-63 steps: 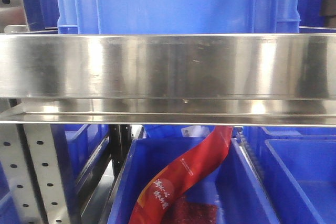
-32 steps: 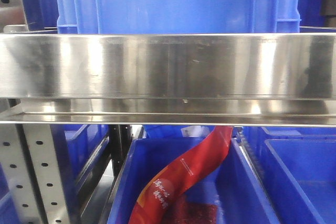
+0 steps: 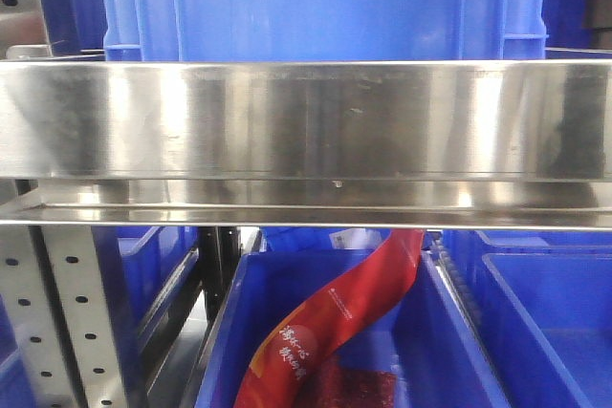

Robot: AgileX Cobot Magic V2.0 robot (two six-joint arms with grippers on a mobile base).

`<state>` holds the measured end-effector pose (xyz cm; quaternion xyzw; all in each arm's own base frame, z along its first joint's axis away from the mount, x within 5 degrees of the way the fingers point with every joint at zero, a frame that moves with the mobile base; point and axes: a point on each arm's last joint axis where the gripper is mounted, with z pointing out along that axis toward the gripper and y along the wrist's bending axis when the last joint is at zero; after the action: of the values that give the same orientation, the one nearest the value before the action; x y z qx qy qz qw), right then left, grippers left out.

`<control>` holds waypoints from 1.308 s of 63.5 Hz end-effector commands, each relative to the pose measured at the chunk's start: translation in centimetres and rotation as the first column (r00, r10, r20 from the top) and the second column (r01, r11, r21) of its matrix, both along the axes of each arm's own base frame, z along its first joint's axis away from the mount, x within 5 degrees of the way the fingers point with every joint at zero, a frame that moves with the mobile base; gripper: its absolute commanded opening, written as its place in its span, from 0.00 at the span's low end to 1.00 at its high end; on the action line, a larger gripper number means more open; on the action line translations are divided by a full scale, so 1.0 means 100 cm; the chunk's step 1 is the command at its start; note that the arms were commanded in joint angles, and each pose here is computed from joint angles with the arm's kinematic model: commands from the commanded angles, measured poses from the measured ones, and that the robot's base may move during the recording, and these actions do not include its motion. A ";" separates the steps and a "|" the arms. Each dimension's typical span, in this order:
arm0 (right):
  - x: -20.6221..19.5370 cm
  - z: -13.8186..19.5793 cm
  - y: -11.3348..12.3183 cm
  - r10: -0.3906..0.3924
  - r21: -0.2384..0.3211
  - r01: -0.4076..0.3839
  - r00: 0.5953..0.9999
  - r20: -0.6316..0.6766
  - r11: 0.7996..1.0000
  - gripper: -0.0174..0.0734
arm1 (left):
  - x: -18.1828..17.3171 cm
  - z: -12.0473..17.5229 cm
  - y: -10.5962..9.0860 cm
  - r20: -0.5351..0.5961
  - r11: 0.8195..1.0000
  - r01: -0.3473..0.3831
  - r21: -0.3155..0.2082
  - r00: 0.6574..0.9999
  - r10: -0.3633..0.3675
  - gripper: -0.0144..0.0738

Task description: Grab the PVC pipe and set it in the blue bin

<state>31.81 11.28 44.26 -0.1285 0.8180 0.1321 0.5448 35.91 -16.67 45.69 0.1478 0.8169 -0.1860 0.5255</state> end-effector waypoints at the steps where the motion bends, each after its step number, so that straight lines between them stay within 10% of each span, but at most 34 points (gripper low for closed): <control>1: 0.000 0.006 0.000 0.000 0.004 0.000 0.999 0.042 1.000 0.55 | -0.002 0.007 -0.001 0.024 0.999 -0.002 -0.034 1.000 0.003 0.62; 12: -0.005 0.011 -0.002 0.001 0.007 -0.001 0.999 0.050 1.000 0.44 | -0.005 0.011 0.000 0.029 0.999 0.002 -0.049 1.000 -0.001 0.56; 28: -0.017 0.026 -0.007 -0.007 0.009 0.006 0.993 0.117 1.000 0.13 | -0.021 0.031 0.005 0.076 0.995 0.014 -0.102 0.997 -0.007 0.04; 61: -0.056 0.043 -0.021 -0.023 0.045 0.013 0.973 0.228 0.999 0.01 | -0.063 0.052 0.026 0.158 0.999 0.021 -0.029 0.987 -0.016 0.04; 83: -0.097 -0.026 -0.038 -0.067 0.091 0.040 0.946 0.317 0.995 0.01 | -0.112 -0.011 0.053 0.238 0.994 -0.034 -0.103 0.969 0.058 0.04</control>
<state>23.14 7.92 42.35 -0.1086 0.7380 0.1293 0.6533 26.06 -12.00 45.52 0.1324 0.7574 -0.1900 0.6105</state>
